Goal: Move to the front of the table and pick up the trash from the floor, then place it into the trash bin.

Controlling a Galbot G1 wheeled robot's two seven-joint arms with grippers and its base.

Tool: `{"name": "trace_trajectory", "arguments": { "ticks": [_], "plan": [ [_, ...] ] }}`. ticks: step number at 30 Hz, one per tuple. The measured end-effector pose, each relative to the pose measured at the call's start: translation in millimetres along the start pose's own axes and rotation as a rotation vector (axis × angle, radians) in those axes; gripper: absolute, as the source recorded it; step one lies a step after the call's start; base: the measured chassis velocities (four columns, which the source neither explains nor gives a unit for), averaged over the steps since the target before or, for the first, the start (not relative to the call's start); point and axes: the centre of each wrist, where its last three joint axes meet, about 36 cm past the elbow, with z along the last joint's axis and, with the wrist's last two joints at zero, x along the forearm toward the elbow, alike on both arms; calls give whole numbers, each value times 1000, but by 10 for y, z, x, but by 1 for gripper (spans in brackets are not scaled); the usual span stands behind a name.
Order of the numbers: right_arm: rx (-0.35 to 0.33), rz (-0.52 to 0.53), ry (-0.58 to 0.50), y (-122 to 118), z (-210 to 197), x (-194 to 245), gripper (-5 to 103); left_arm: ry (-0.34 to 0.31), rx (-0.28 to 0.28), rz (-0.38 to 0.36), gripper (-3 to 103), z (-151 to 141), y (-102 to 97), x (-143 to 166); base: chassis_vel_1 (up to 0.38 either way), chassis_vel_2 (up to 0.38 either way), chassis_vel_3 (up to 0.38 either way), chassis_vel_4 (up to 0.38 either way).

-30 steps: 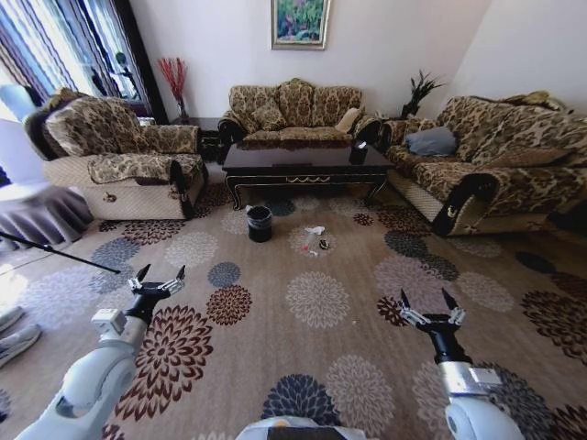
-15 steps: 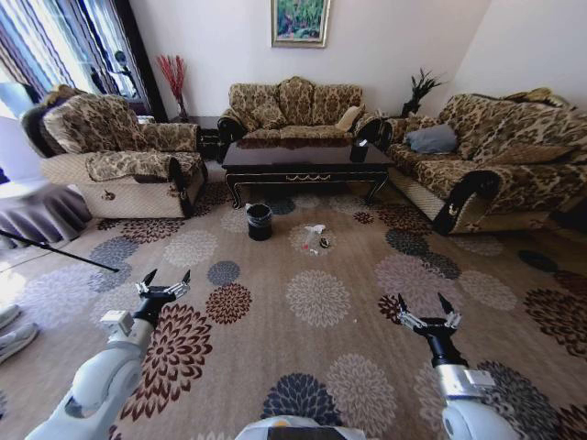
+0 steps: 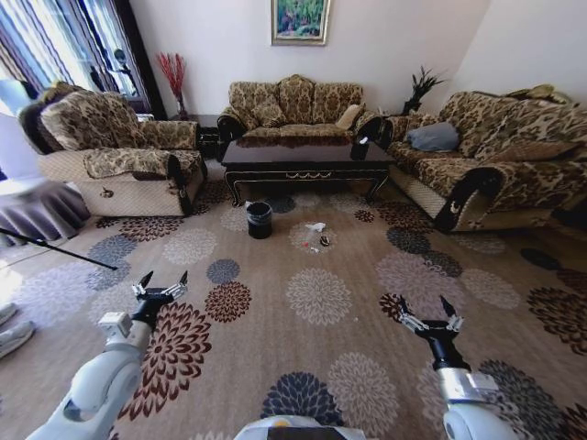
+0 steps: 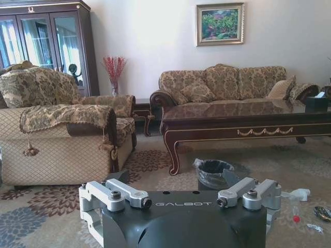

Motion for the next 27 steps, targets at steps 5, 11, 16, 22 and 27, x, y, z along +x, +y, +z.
{"name": "trace_trajectory", "arguments": {
  "ticks": [5,11,16,22,27],
  "plan": [
    [-2,-1,10,31,21,27,100,5,2,-5,100,17,33,-18,0,0,0,0],
    [6,1,21,18,31,69,100,20,-3,-2,100,77,14,-34,0,0,0,0],
    [29,18,21,-58,-40,125,100,50,-44,-5,100,164,84,-8,0,0,0,0],
    [41,15,22,5,-132,370,100,112,-83,-48,100,259,349,-9,0,0,0,0],
    [50,6,3,20,-274,337,100,123,-58,-57,100,260,334,9,0,0,0,0]
  ]
}}
